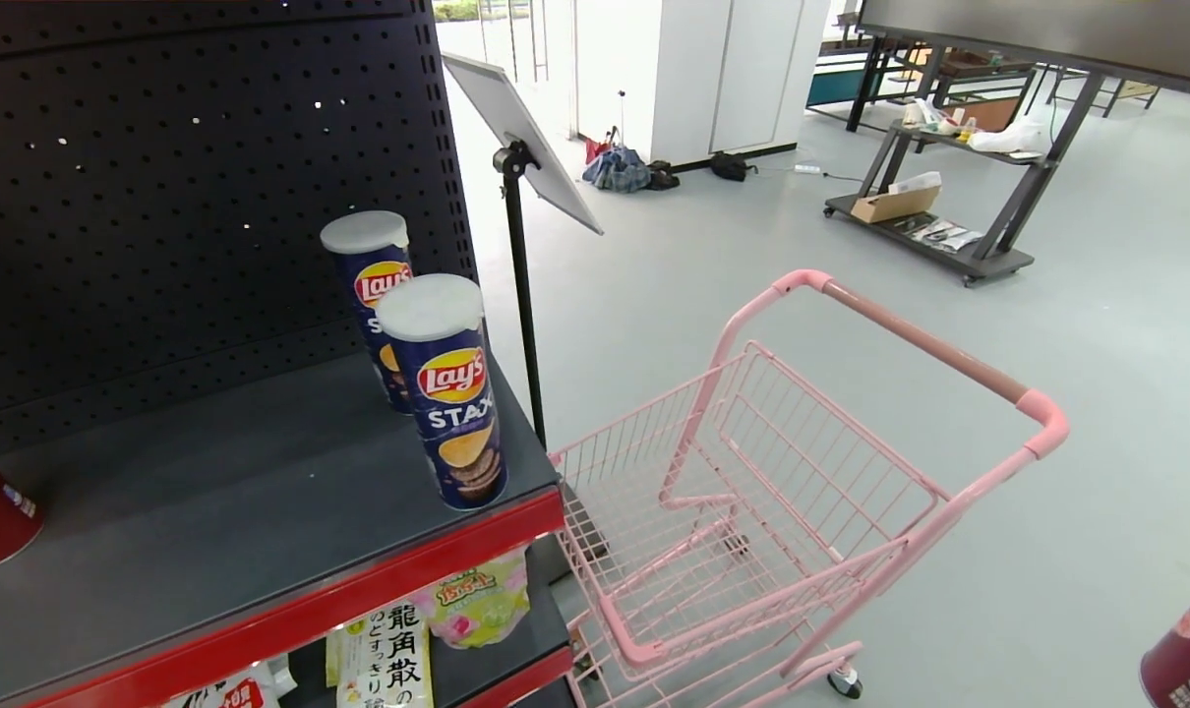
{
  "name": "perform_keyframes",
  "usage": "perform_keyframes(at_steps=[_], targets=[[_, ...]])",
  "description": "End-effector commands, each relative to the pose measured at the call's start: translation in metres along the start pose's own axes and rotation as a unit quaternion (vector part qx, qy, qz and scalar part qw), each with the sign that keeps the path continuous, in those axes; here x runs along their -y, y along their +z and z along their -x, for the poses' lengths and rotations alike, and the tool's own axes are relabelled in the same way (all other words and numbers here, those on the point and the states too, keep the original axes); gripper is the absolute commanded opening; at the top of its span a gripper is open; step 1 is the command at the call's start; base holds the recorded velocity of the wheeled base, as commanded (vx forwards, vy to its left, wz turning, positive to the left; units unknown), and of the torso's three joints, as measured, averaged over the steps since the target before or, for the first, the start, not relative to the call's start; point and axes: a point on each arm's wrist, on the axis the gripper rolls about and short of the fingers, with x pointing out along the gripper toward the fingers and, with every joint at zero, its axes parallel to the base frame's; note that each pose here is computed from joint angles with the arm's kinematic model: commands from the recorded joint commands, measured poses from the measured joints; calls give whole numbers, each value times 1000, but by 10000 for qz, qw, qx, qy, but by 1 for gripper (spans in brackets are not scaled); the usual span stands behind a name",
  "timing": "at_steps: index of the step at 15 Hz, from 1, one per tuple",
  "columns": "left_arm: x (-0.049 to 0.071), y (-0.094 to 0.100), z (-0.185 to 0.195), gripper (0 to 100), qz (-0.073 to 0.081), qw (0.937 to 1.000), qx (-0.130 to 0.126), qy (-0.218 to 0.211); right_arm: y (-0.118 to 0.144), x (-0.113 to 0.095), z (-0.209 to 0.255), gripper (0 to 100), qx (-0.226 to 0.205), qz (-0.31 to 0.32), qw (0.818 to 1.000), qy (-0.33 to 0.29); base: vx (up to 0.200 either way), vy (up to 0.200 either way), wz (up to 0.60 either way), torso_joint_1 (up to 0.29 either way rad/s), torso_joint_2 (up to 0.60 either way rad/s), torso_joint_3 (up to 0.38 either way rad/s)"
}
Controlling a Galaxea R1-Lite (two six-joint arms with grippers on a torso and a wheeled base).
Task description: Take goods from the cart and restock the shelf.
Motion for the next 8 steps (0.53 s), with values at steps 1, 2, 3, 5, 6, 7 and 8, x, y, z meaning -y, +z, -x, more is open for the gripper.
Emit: perform_keyframes(at_steps=[1, 2, 3, 5, 6, 7, 8], targets=[[0, 0, 0, 100, 0, 10000, -4, 2, 3, 0, -4, 0, -52, 8, 10000, 2, 0, 0, 0, 159, -369, -207], [0, 0, 0, 100, 0, 10000, -4, 2, 5, 0, -4, 0, -37, 6, 10000, 1, 0, 0, 0, 154, -359, -203], [0, 0, 0, 100, 8, 10000, -4, 2, 5, 0, -4, 0, -37, 6, 10000, 8, 0, 0, 0, 149, -349, -203], [0, 0, 0, 100, 0, 10000, -4, 2, 8, 0, -4, 0, 1, 2, 10000, 98, 0, 0, 0, 163, -356, -195], [0, 0, 0, 100, 0, 10000, -4, 2, 8, 0, -4, 0, -7, 3, 10000, 98, 0, 0, 0, 168, -369, -207], [0, 0, 0, 100, 0, 10000, -4, 2, 7, 0, -4, 0, -7, 26, 9999, 98, 0, 0, 600, 154, -325, -173], [0, 0, 0, 100, 0, 10000, -4, 2, 5, 0, -4, 0, -22, 95, 9999, 92, 0, 0, 600, 32, -71, -36]])
